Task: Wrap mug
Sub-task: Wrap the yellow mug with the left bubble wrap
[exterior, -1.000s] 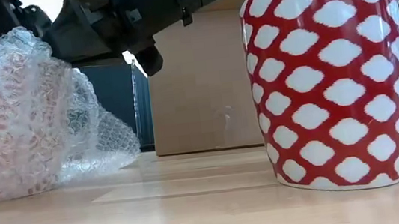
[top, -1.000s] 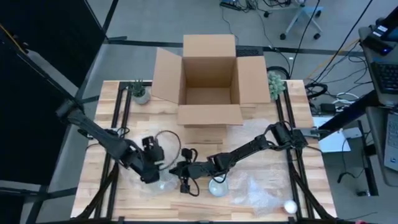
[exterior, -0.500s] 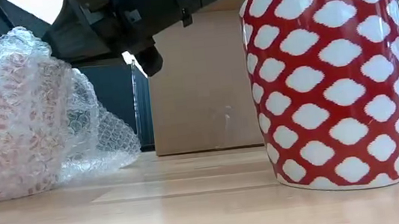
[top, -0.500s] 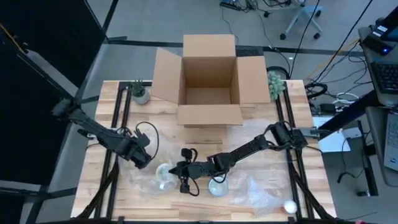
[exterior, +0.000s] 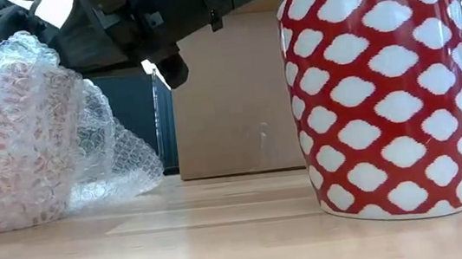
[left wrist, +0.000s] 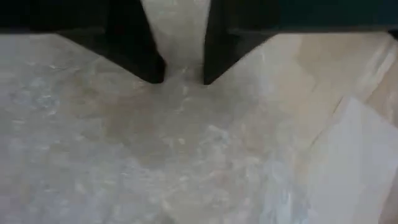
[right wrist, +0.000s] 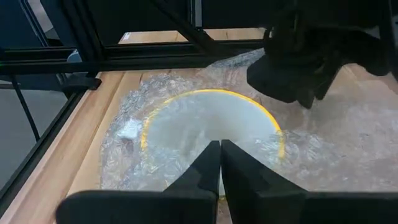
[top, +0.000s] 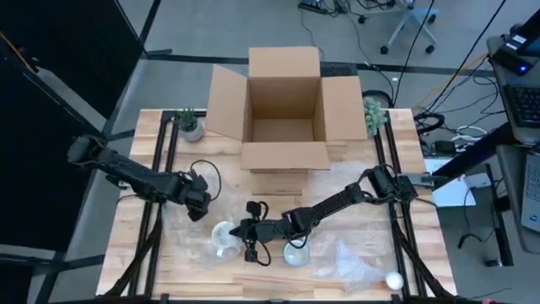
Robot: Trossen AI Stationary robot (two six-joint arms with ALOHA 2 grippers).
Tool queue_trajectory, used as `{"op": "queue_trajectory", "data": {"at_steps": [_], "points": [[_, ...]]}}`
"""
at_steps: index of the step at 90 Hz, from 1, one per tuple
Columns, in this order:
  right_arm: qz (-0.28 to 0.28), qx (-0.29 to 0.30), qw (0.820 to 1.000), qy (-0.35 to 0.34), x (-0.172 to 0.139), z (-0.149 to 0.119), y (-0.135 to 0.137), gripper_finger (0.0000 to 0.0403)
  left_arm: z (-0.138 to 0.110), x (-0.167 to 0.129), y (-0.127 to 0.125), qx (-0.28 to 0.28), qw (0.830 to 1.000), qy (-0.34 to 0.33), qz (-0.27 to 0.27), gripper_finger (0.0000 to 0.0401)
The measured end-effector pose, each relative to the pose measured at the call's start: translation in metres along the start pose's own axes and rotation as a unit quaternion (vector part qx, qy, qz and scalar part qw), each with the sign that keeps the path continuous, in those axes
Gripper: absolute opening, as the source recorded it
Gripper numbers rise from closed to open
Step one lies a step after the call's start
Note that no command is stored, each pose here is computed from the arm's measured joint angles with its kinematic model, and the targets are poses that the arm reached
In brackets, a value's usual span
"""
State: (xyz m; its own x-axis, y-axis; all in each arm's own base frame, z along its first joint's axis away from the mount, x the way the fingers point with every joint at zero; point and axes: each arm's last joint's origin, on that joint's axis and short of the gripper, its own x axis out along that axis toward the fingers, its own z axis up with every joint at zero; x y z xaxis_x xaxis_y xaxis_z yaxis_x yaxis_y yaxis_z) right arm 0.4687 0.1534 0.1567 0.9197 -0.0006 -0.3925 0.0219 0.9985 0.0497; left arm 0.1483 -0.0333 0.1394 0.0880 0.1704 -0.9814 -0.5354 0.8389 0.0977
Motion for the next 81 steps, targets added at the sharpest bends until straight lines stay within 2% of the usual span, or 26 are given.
{"op": "queue_trajectory", "data": {"at_steps": [7, 21, 44, 63, 72, 81], "points": [[0.0, 0.0, 1.0, 0.0, 0.0, 0.0, 0.0, 0.0, 0.01, -0.014, -0.006, -0.002, 0.999, -0.026, -0.025, 0.0012], [0.0, -0.006, 1.0, 0.0, 0.0, 0.0, 0.0, 0.0, 0.025, -0.049, -0.015, 0.005, 0.993, -0.099, -0.057, 0.0003], [0.0, -0.01, 1.0, 0.002, 0.0, 0.0, 0.0, 0.0, 0.039, -0.104, -0.037, 0.023, 0.97, -0.197, -0.139, 0.0], [-0.001, 0.008, 1.0, 0.003, 0.0, -0.001, 0.0, 0.0, 0.033, -0.122, -0.063, 0.049, 0.938, -0.242, -0.243, 0.0], [-0.002, 0.013, 1.0, 0.006, 0.0, -0.001, -0.001, 0.0, 0.027, -0.126, -0.073, 0.062, 0.928, -0.249, -0.271, 0.0], [-0.004, 0.016, 1.0, 0.006, 0.001, -0.001, -0.002, 0.0, 0.022, -0.123, -0.083, 0.074, 0.924, -0.245, -0.284, 0.0]]}}
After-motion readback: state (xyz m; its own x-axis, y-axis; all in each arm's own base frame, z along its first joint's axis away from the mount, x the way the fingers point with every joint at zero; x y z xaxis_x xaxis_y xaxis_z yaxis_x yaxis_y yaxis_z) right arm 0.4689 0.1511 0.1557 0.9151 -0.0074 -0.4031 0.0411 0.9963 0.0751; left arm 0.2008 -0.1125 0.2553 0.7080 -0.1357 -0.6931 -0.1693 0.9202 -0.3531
